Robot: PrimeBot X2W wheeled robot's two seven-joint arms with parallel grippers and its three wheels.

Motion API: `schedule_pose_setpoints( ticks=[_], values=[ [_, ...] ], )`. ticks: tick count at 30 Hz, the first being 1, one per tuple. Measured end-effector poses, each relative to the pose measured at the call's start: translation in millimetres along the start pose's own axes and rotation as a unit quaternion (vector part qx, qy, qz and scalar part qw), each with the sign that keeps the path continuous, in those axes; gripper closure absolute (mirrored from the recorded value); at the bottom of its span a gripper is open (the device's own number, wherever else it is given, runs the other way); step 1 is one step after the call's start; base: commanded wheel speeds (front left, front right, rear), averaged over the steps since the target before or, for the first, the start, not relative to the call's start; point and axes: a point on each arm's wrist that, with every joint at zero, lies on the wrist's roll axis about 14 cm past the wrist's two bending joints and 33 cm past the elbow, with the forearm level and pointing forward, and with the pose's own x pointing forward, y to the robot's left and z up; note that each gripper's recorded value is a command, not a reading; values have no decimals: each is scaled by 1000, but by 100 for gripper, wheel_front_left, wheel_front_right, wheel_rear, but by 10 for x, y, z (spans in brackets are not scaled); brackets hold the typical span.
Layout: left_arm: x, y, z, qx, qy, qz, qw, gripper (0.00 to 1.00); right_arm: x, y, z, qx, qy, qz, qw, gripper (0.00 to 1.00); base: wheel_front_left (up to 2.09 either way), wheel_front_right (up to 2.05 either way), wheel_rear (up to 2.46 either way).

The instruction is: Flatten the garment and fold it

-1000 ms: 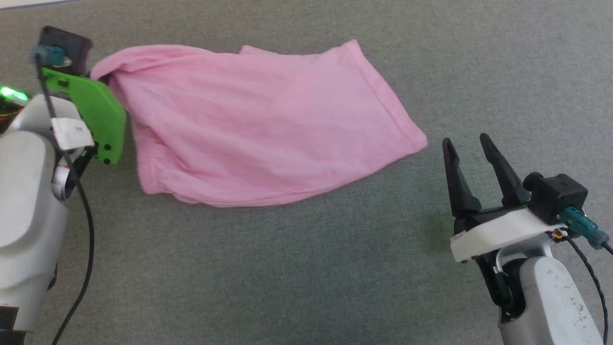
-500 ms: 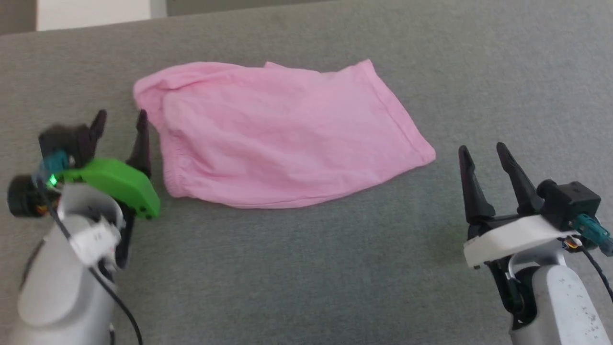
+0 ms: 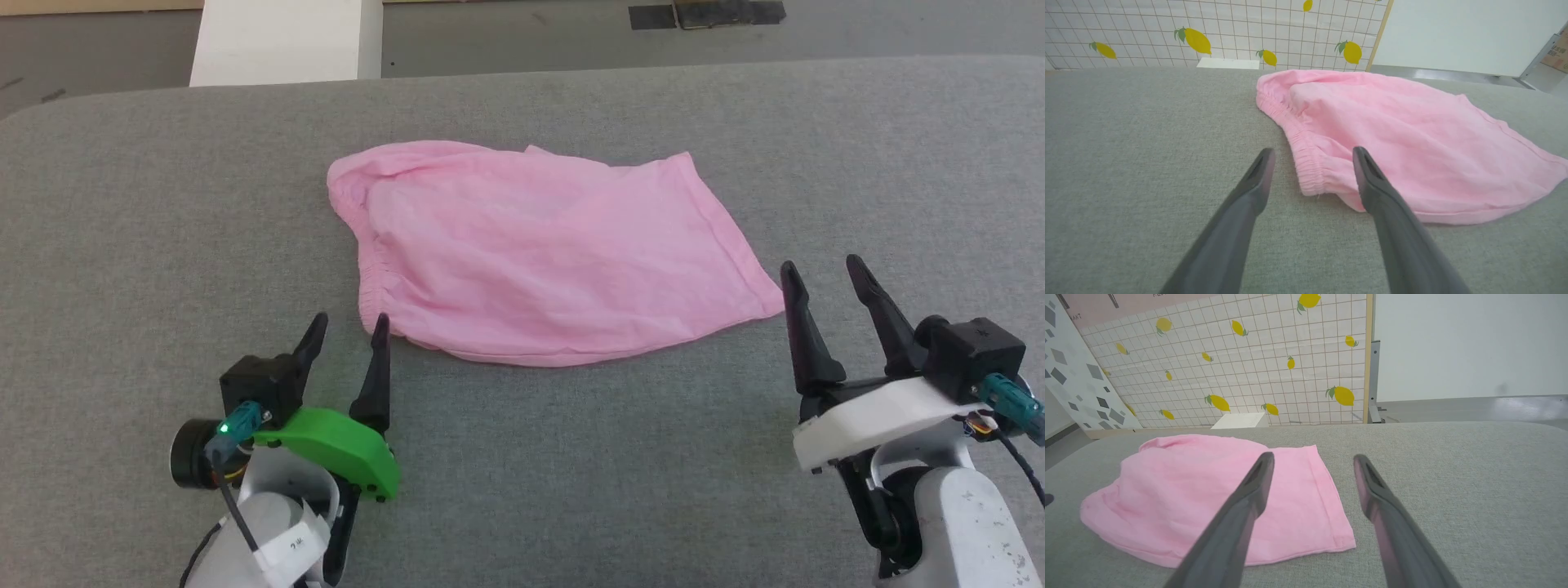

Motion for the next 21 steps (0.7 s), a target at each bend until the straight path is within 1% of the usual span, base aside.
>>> schedule_pose_setpoints(
  ticks=[5,9,12,15,19,20,21],
  values=[
    [92,10,-182,5,34,0,999,0,-32,-66,-7,-1,2,-10,1000,0,0,0,0],
    [202,41,-372,9,81,8,997,0,-69,-143,-41,1,8,-21,1000,0,0,0,0],
    [234,49,-550,7,121,13,993,0,-98,-209,-61,0,10,-31,999,0,0,0,0],
    [246,77,-742,4,171,24,985,0,-124,-262,-91,1,14,-39,999,0,0,0,0],
    [271,31,-847,2,218,20,976,0,-144,-301,-114,1,16,-45,999,0,0,0,0],
    [277,31,-840,1,222,19,975,87,-145,-305,-120,2,17,-46,999,0,0,0,0],
    [278,25,-830,0,222,19,975,100,-144,-308,-124,2,17,-46,999,0,0,0,0]
  ],
)
